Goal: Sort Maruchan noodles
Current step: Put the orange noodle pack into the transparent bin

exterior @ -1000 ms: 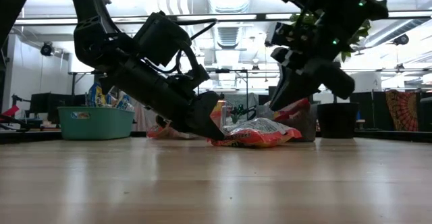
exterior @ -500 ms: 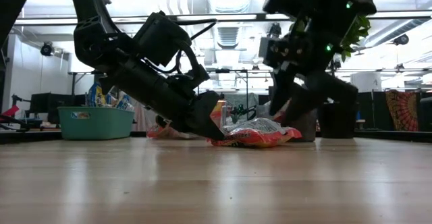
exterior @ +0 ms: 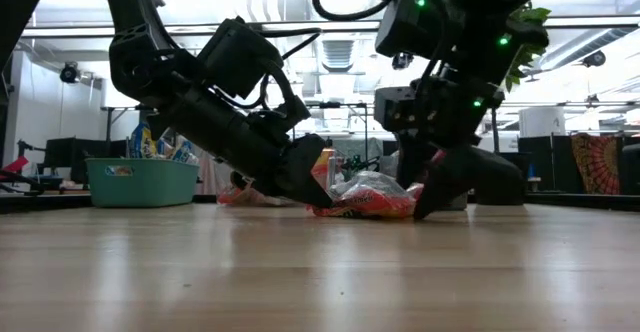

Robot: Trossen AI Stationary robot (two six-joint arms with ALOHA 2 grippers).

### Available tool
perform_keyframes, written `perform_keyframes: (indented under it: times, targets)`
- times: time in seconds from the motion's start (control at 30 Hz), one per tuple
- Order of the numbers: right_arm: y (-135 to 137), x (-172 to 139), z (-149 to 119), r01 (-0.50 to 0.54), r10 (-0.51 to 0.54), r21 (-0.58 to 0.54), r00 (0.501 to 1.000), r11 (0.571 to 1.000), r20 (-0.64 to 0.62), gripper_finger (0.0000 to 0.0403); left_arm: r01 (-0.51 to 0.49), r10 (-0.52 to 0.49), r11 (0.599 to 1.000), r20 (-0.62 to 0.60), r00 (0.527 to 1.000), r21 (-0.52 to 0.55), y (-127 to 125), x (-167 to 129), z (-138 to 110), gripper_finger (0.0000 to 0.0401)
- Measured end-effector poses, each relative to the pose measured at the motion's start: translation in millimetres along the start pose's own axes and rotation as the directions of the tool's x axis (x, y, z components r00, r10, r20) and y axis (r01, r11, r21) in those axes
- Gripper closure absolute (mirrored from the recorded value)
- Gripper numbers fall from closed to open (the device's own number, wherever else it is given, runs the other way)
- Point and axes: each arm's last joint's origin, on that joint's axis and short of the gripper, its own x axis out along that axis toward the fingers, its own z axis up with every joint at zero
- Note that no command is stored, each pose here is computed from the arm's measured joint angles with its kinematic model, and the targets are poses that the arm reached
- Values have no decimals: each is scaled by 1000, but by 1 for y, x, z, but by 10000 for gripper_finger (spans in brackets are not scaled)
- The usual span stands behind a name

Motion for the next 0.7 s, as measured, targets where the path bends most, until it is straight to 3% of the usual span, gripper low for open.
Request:
perform_keyframes:
  times: [0.43,0.7]
  targets:
    - [-5,4,14,131,-132,24,987,991,89,159,13,-13,1000,6,1000,14,-1,0,0,401]
    - [-5,8,18,166,-167,12,980,986,108,224,32,-33,999,13,999,18,-3,-1,1,401]
